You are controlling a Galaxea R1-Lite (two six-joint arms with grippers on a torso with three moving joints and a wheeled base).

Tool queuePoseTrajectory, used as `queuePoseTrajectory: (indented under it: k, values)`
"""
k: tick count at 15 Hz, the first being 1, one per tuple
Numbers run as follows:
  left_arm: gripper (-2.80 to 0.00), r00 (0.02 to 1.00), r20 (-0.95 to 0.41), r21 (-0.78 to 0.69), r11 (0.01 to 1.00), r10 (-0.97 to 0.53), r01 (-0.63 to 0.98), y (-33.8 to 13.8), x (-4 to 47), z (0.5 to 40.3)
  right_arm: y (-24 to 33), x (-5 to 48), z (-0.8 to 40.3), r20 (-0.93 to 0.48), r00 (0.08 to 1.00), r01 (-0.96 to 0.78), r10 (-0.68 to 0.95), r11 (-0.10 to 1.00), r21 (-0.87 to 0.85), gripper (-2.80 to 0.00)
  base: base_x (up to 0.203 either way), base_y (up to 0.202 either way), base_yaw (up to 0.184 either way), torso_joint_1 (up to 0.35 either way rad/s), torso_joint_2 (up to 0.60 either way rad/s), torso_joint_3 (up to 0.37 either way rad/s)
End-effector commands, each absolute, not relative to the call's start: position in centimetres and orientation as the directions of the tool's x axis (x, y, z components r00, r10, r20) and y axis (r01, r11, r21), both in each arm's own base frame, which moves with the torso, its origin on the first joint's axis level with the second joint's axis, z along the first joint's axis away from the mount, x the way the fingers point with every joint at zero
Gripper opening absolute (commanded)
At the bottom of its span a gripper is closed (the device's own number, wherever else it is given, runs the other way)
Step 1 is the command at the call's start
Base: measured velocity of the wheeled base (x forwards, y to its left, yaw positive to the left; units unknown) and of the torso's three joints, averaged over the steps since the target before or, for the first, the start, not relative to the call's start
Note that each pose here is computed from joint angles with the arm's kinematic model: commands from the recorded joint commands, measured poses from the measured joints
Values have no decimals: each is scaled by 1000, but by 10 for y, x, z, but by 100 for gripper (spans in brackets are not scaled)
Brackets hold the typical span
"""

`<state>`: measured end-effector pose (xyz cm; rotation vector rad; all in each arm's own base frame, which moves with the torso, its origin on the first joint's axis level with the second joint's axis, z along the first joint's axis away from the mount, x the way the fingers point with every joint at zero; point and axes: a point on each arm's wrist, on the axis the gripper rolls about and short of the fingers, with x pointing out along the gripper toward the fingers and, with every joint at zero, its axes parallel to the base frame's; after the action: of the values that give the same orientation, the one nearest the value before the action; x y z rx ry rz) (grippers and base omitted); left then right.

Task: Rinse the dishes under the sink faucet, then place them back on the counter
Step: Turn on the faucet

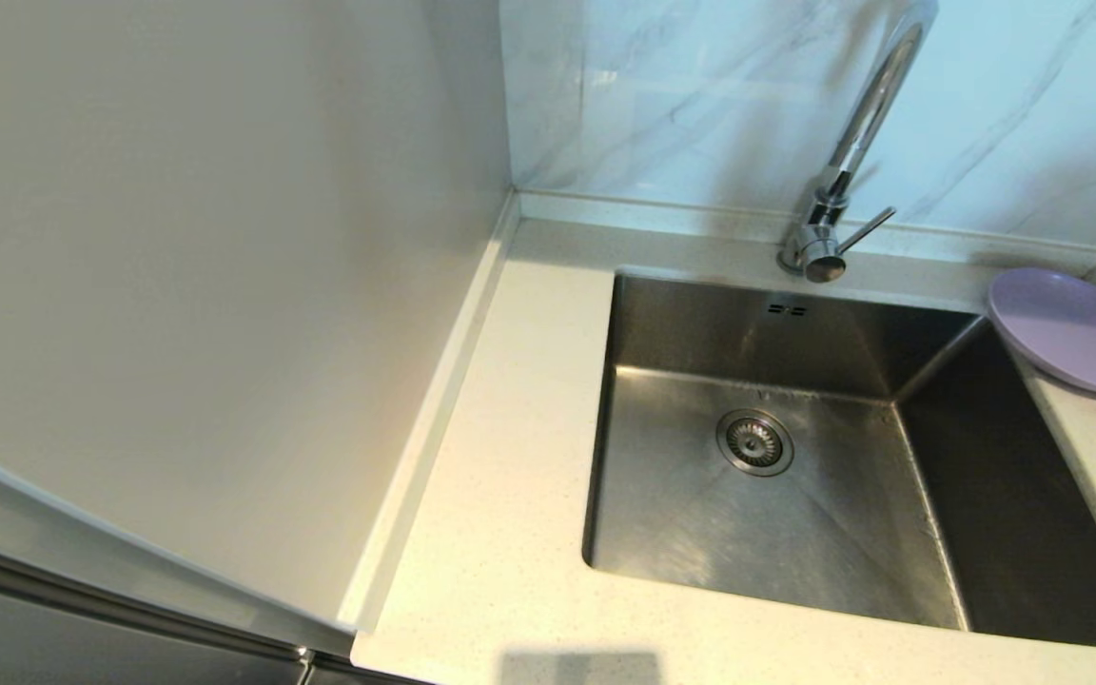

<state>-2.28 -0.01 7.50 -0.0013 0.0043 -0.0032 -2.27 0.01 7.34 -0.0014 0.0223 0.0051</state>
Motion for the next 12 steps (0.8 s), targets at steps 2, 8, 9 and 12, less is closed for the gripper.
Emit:
queuePoseTrajectory:
  k: [2,8,9,12]
  values:
    - [-280,1000,-5,-2,1000,-3,3,0,-23,75,0,-22,71,-32,999,-6,6,1000,-1,-280,0,0,0,0,0,0]
    - [-280,1000,-5,-2,1000,-3,3,0,-23,75,0,-22,71,-33,999,-6,6,1000,-1,-280,0,0,0,0,0,0]
    - [-280,1000,-5,-2,1000,-3,3,0,-23,75,0,-22,71,-32,999,-6,6,1000,-1,-280,0,0,0,0,0,0]
    - [-280,1000,-5,-2,1000,-3,3,0,-23,75,0,-22,71,-32,999,-6,6,1000,-1,-280,0,0,0,0,0,0]
